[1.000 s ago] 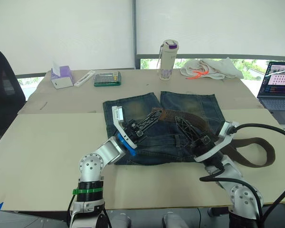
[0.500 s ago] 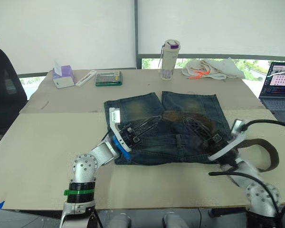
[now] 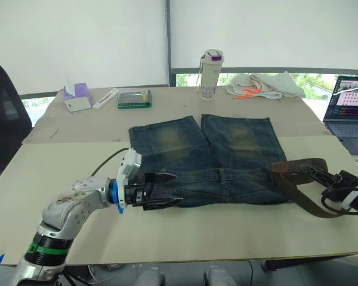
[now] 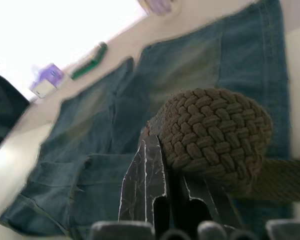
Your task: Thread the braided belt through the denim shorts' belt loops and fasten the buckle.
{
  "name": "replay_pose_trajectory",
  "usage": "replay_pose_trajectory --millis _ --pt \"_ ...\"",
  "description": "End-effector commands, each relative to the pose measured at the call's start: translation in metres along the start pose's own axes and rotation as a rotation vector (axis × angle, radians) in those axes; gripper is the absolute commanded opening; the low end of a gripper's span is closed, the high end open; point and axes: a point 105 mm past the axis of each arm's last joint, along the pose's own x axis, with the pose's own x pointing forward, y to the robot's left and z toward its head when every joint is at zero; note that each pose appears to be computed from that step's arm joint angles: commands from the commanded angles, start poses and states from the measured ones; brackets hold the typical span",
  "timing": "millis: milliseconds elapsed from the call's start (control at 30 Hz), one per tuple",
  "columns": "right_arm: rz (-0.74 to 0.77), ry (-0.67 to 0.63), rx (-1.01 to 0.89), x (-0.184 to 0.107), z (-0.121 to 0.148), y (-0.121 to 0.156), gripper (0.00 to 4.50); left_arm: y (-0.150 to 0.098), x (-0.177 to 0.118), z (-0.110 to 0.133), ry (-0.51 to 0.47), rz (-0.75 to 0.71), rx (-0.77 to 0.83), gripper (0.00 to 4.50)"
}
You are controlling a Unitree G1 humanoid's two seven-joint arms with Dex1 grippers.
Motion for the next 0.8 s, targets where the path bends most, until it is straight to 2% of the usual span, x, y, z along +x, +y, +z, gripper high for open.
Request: replay_pose_trajectory --millis 33,233,367,567,667,800 --pt "-0.020 0.029 -0.062 0.000 0.006 -0.006 0.00 0.004 -0.001 0.023 -0.033 0.018 0.110 4.46" --pt "-0.157 -0.038 -0.137 -0.015 0.031 -0.036 0.00 0.004 0.006 0.024 -0.048 0.022 0.124 4.46" --pt "-0.168 -0.137 -0.176 -0.028 0.056 -0.036 0.00 0.007 0.005 0.024 -0.055 0.047 0.125 4.46" --pt "-0.266 -0.142 -0.286 -0.042 0.069 -0.047 0.00 0.008 0.004 0.022 -0.040 0.041 0.131 4.46" --pt "-0.216 -0.128 -0.286 -0.039 0.067 -0.041 0.00 0.007 0.005 0.023 -0.047 0.033 0.132 4.46" --pt "-0.072 -0.098 -0.200 -0.016 0.048 -0.019 0.00 0.004 0.008 0.024 -0.052 0.012 0.138 4.46"
